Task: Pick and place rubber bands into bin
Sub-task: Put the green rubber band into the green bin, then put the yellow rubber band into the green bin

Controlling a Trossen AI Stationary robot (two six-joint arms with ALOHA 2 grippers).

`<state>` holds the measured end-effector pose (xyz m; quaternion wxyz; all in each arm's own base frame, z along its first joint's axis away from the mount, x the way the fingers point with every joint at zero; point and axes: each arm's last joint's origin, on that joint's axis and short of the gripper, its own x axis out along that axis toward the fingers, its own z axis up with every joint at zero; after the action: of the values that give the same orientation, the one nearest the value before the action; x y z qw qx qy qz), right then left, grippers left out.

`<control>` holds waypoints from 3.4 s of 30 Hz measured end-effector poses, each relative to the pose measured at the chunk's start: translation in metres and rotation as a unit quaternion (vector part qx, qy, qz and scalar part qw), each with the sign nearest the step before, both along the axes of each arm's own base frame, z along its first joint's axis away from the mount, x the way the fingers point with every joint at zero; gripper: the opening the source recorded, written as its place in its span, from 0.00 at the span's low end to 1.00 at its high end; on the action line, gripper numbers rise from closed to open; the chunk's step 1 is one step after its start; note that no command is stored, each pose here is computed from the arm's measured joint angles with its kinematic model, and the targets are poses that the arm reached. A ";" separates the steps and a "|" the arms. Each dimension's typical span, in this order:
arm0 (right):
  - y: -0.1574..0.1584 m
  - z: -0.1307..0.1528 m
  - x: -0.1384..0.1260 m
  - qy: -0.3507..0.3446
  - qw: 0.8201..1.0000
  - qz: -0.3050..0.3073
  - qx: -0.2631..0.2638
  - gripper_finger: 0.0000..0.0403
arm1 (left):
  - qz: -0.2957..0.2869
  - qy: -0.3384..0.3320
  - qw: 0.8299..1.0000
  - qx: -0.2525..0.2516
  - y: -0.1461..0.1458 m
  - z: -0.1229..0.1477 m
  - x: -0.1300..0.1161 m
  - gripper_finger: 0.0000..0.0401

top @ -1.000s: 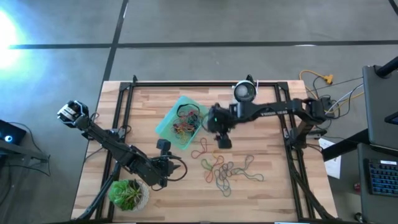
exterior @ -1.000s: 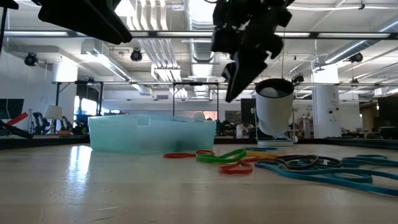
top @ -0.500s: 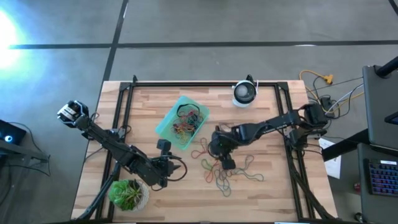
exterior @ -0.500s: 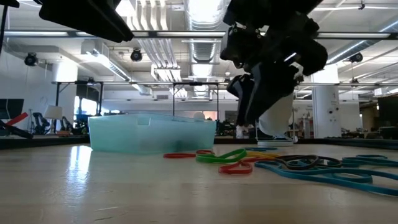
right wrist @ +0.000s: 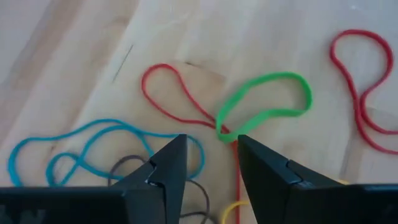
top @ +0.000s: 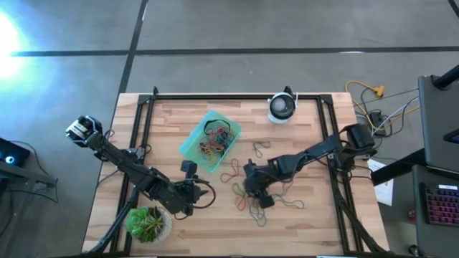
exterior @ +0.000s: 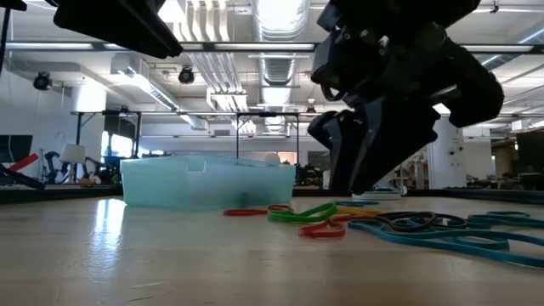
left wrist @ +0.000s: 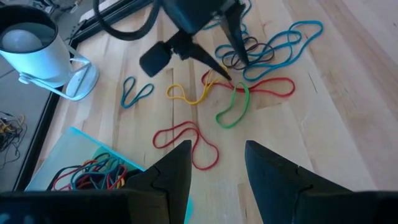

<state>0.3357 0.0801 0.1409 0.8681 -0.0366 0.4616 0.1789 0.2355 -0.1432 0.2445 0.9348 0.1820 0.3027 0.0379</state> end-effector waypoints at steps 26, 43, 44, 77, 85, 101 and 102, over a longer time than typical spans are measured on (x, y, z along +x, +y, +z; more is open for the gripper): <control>0.004 -0.018 0.013 0.021 1.000 0.001 -0.006 0.14 | 0.001 0.000 1.000 -0.001 0.000 -0.002 0.000 0.34; 0.006 -0.019 0.011 0.016 0.998 0.009 -0.052 0.02 | 0.001 0.001 1.000 0.000 0.000 -0.003 -0.001 0.34; 0.006 -0.018 0.011 0.016 0.998 0.009 -0.054 0.02 | 0.000 0.001 1.000 0.000 0.000 -0.003 -0.001 0.34; -0.096 0.089 0.057 -0.115 0.966 -0.103 -0.210 0.02 | 0.000 -0.001 1.000 -0.001 0.000 -0.002 0.000 0.34; -0.151 0.090 0.057 -0.136 0.958 -0.185 -0.169 0.02 | 0.000 -0.001 1.000 -0.001 0.000 -0.003 -0.001 0.34; -0.169 0.072 0.061 -0.129 0.972 -0.176 -0.087 0.26 | 0.000 0.000 1.000 0.000 0.000 -0.004 -0.001 0.34; -0.169 0.072 0.060 -0.123 0.973 -0.175 -0.087 0.28 | 0.000 0.000 1.000 0.000 0.000 -0.004 -0.001 0.34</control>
<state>0.3959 -0.0890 0.2131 0.9295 -0.0526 0.3643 -0.0224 0.2347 -0.1428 0.2407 0.9347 0.1819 0.3031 0.0378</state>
